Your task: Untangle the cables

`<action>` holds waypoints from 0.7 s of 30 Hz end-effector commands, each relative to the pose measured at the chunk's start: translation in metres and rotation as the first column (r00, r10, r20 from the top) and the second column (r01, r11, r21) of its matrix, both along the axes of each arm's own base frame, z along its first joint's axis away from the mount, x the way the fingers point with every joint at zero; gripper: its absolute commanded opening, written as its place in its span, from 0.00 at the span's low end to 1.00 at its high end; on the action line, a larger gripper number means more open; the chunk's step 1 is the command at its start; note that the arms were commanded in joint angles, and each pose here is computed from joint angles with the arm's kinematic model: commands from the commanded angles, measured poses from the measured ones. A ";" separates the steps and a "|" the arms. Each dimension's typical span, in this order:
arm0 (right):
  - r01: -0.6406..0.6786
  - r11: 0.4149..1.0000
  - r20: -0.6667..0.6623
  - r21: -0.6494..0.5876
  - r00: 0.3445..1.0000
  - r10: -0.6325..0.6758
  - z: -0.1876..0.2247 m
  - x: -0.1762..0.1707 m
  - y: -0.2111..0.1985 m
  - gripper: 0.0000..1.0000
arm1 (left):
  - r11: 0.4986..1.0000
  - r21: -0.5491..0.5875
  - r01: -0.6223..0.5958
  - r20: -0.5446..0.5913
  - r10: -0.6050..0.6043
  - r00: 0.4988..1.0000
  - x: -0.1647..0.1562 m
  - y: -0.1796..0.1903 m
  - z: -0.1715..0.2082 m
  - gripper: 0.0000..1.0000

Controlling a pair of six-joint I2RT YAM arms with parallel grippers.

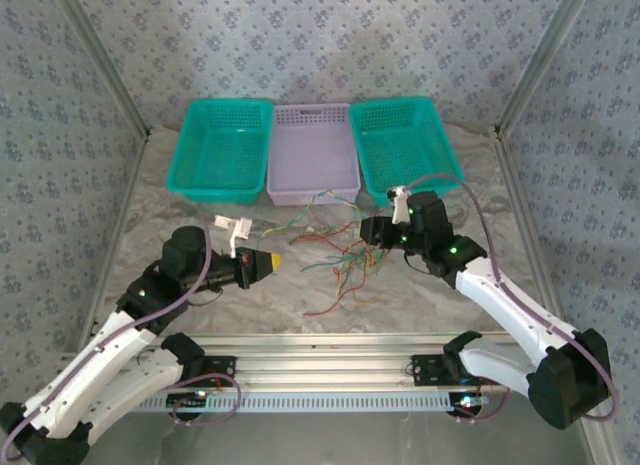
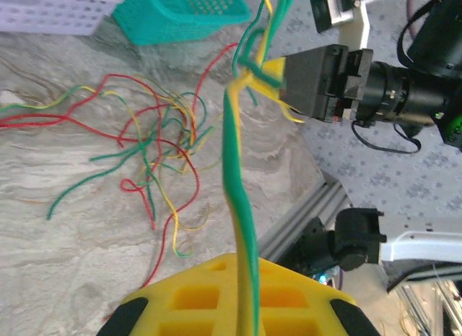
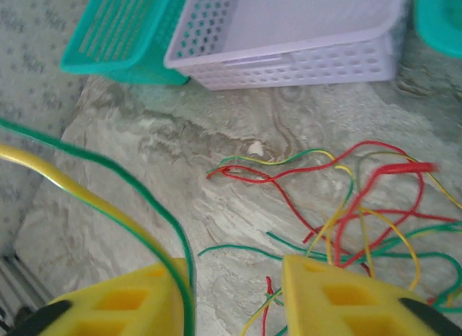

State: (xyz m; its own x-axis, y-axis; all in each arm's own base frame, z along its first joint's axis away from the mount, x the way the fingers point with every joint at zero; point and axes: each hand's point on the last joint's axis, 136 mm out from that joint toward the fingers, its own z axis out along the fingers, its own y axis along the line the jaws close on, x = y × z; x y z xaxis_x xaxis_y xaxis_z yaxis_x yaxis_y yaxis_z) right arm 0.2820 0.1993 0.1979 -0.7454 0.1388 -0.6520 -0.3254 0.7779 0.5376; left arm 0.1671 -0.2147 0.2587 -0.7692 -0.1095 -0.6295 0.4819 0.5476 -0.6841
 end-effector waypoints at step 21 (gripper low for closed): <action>-0.174 0.985 0.062 -0.003 0.983 0.174 0.001 -0.024 0.034 0.59 | 0.973 0.227 0.037 -0.200 0.010 0.980 0.011 -0.005 -0.053 0.00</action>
State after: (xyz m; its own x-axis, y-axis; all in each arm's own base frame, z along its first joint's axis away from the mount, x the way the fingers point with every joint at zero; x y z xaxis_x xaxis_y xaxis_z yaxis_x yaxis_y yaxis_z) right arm 0.2566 0.2231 0.2018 -0.7378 0.0522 -0.6730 -0.4519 0.7024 0.5499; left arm 0.1790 -0.2144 0.1878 -0.9005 0.0081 -0.4348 0.3056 0.7230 -0.6195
